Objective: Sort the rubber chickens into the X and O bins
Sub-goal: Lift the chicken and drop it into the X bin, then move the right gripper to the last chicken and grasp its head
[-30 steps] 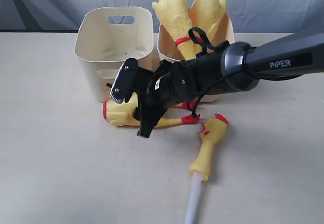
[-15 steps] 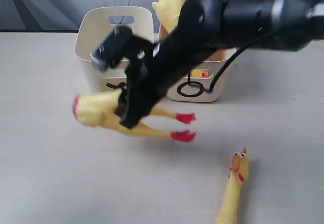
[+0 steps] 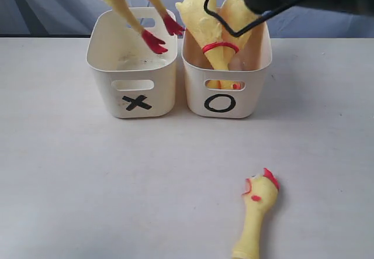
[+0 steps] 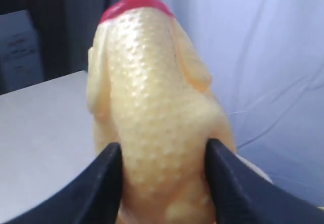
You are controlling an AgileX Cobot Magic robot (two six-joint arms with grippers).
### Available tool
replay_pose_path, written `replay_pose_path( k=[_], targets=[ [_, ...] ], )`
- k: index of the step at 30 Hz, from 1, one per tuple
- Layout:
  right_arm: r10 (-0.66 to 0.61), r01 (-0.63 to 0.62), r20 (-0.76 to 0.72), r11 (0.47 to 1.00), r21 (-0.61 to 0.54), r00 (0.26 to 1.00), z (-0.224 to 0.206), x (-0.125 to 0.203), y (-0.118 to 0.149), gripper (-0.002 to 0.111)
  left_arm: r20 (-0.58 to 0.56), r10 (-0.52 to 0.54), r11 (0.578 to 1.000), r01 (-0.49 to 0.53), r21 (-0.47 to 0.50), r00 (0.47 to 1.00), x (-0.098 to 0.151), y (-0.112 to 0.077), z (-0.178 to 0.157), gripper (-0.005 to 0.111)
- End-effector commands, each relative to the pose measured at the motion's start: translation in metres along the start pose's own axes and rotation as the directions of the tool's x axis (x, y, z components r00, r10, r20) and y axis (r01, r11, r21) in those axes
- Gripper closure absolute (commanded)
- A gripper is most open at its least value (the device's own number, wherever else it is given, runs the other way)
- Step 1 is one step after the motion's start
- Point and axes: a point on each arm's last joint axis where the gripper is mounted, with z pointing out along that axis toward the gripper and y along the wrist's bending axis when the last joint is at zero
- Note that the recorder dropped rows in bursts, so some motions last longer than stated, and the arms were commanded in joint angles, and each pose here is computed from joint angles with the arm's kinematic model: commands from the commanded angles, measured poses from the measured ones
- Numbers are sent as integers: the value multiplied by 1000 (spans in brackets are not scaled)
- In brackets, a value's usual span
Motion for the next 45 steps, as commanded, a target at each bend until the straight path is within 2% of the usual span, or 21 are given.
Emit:
replay_pose_path(
  k=[1,5,9,11,13,16,18,19,21,22,23,25,27,30,32,33,35,36,38,41,45],
  targets=[
    [-57,50,27,977,209,998,35,32,-15,109,10,-4,1000,4,10,1000,-1,-1,0,107],
    [-47,34,65,982,187,997,67,47,-10,109,10,-4,1000,4,10,1000,-1,-1,0,107],
    [139,-156,132,979,131,981,95,50,-6,109,10,-4,1000,4,10,1000,-1,-1,0,107],
    [178,-192,123,974,121,976,104,54,-4,107,10,-4,1000,4,10,1000,-1,-1,0,107],
    [176,-184,82,978,99,981,107,57,-3,94,10,-4,1000,4,10,1000,-1,-1,0,107],
    [127,-127,17,990,65,992,107,61,2,50,10,-4,1000,4,10,1000,-1,-1,0,107],
    [107,-107,-5,993,53,994,107,62,3,26,10,-4,1000,4,10,1000,-1,-1,0,107],
    [106,-106,-18,993,44,994,106,61,4,26,10,-4,1000,4,10,1000,-1,-1,0,107],
    [67,-68,-68,998,-3,995,99,55,7,42,10,-4,1000,4,10,1000,-1,-1,0,107],
    [-9,3,-114,999,-53,993,90,47,9,52,10,-4,1000,4,10,1000,-1,-1,0,107],
    [-32,18,-157,996,-86,987,85,45,11,54,10,-4,1000,4,10,1000,-1,-1,0,107],
    [-152,105,-271,978,-180,951,63,35,14,54,10,-4,1000,4,10,1000,-1,-1,0,107],
    [-308,208,-414,940,-270,856,36,36,11,54,10,-4,1000,4,10,1000,-1,-1,0,107],
    [-457,237,-662,886,-399,594,-1,60,5,54,10,-4,1000,4,10,1000,-1,-1,0,107],
    [-474,169,-755,877,-450,453,-21,85,6,54,10,-4,1000,4,10,1000,-1,-1,0,107],
    [-477,158,-765,875,-457,433,-26,93,7,54,10,-4,1000,4,10,1000,-1,-1,0,107],
    [-483,152,-796,874,-461,365,-40,116,7,42,10,-4,1000,4,10,1000,-1,-1,0,107],
    [-442,172,-843,897,-407,308,-48,134,3,29,10,-4,1000,4,10,1000,-1,-1,0,107],
    [-421,217,-880,900,-377,217,-59,155,-3,26,10,-4,1000,4,10,1000,-1,-1,0,107],
    [-382,183,-906,918,-351,184,-70,168,-1,26,10,-4,1000,4,10,1000,-1,-1,0,107],
    [-318,30,-928,947,-319,195,-94,176,12,26,10,-4,1000,4,10,1000,-1,-1,0,107]
  ],
)
